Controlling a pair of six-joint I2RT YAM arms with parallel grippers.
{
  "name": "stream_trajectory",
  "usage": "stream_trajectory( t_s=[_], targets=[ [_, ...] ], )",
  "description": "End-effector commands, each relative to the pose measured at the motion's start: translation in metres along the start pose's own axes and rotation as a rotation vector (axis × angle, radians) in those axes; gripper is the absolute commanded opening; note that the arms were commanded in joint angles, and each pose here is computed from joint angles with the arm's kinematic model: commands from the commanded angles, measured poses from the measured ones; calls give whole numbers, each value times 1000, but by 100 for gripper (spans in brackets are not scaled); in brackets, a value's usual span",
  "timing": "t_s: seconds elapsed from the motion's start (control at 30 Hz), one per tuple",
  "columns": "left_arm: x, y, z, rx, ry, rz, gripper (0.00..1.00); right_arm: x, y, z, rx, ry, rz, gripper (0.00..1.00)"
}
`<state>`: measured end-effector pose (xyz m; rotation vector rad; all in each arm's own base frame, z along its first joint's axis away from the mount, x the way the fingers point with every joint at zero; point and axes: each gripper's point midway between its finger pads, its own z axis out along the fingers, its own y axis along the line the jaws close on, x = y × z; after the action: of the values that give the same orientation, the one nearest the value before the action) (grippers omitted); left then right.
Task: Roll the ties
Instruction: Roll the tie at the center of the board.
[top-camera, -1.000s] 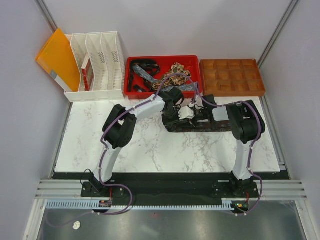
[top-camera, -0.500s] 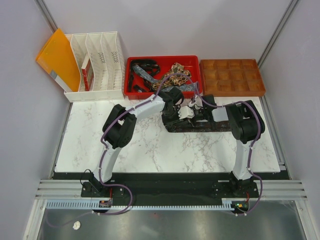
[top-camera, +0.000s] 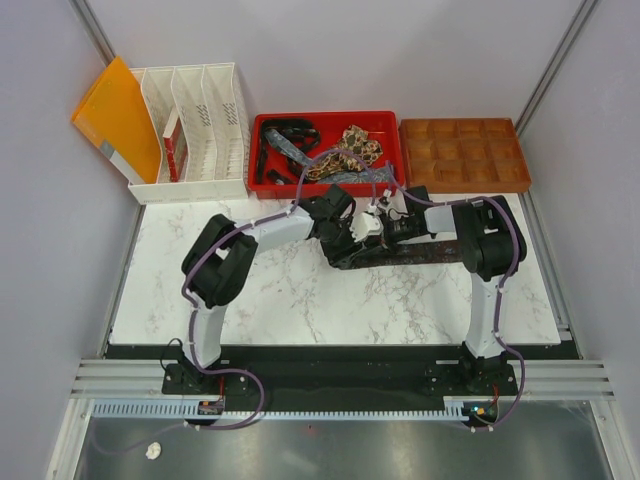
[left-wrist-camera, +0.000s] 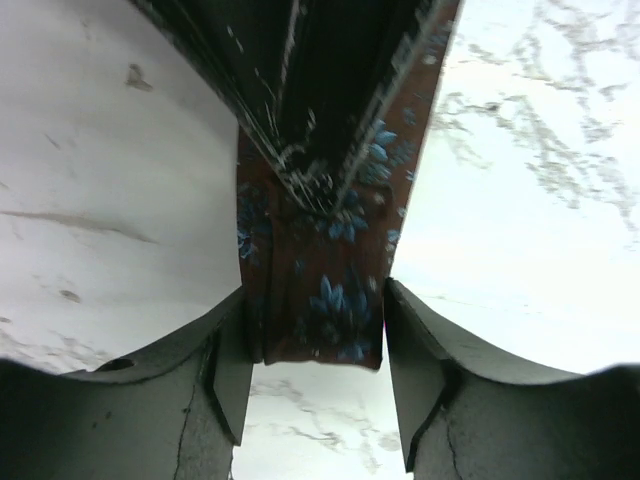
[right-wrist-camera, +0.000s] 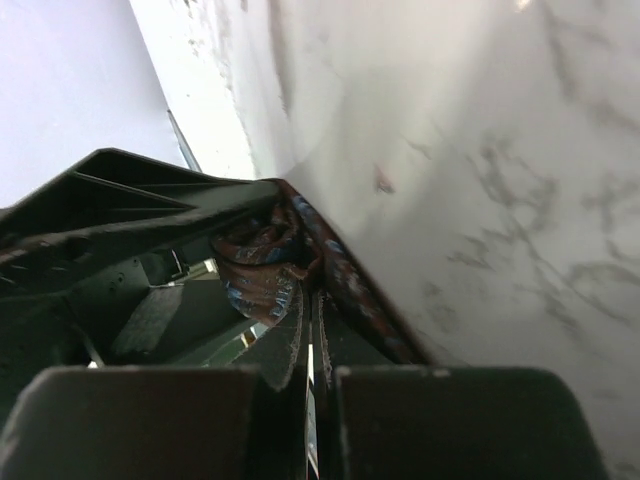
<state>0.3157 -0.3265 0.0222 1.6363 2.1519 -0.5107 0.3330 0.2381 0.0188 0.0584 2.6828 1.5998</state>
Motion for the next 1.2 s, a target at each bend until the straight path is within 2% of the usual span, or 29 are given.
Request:
stream_trajectory(
  t_s=[0.0,0.07,0.1,0.13,0.27,0.3,0.33,0.53,0.67,0.87,1.13,1.17],
  targets=[
    [-11,-14,-10,17,-161,-103,62,11,-33,-2,93,37,-11,0],
    [-17,-14,-21,-3,-264,-97,64,11,-35,-3,102,41,-34,0],
    [-19,-15,-24,-9,-300,-92,73,13,-36,-4,105,48,-28,0],
    [-30,-15,-38,-15,-372,-82,78,14,-38,-4,107,55,-36,0],
    [-36,-17,-46,-51,-546,-69,84,13,-40,-5,116,61,-45,0],
    [-37,-15,-49,-59,-573,-86,88,13,-42,-6,119,62,-42,0],
    [-39,-16,-51,-59,-597,-133,99,13,-42,-5,119,64,-44,0],
    [-47,-4,-51,-117,-723,-259,100,16,-45,-4,116,72,-47,0],
    [-58,-12,-46,-95,-765,-199,100,17,-46,-4,114,74,-44,0],
    [-53,-12,-25,-99,-734,-171,99,18,-47,-4,113,78,-49,0],
    [-42,-31,-1,-80,-689,-91,81,20,-50,-3,112,83,-40,0],
    [-39,-34,4,-76,-675,-84,75,21,-50,-3,113,84,-39,0]
  ],
)
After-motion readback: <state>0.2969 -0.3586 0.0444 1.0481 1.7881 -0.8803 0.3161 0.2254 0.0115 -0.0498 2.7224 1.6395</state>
